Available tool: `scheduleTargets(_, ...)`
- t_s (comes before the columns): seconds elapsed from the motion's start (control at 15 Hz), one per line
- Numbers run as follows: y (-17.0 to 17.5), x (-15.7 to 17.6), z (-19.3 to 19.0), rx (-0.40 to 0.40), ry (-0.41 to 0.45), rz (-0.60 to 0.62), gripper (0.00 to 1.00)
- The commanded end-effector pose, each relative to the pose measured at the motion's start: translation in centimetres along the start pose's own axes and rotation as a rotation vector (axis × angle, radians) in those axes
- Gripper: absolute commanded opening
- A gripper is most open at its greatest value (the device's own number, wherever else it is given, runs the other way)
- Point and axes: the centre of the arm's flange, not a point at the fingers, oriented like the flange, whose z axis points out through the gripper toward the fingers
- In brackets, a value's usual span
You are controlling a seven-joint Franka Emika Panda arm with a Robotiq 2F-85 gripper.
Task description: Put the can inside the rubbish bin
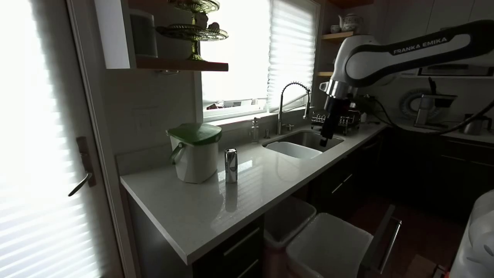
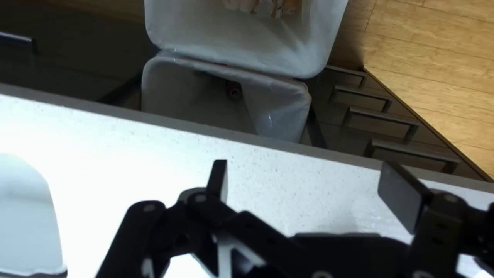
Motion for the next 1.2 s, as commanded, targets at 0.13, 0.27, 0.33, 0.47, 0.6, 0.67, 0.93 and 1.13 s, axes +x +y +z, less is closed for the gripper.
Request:
scheduleTargets(0.13,-1.8,8.9,-0.9,0.057,0.031,-0.034,1.00)
scheduleTargets(0.27,-2.5,11.8,-0.3,0.080,0.055,-0.030,1.00)
scheduleTargets(0.33,-3.0,13.4,0.4,0.069,0.067,-0.024,1.00)
scheduleTargets(0.47,-4.0,16.3,2.0,0.057,0.060,0.011,1.00)
scheduleTargets(0.6,-4.8,19.0,3.7,0.057,0.048,0.048,1.00)
scheduleTargets(0.67,-5.3,20.1,4.3,0.058,0.039,0.066,1.00)
scheduleTargets(0.93,-5.8,24.8,6.8,-0.025,0.042,0.146,1.00)
scheduleTargets(1.13,-5.6,23.4,7.1,-0.009,0.043,0.143,1.00)
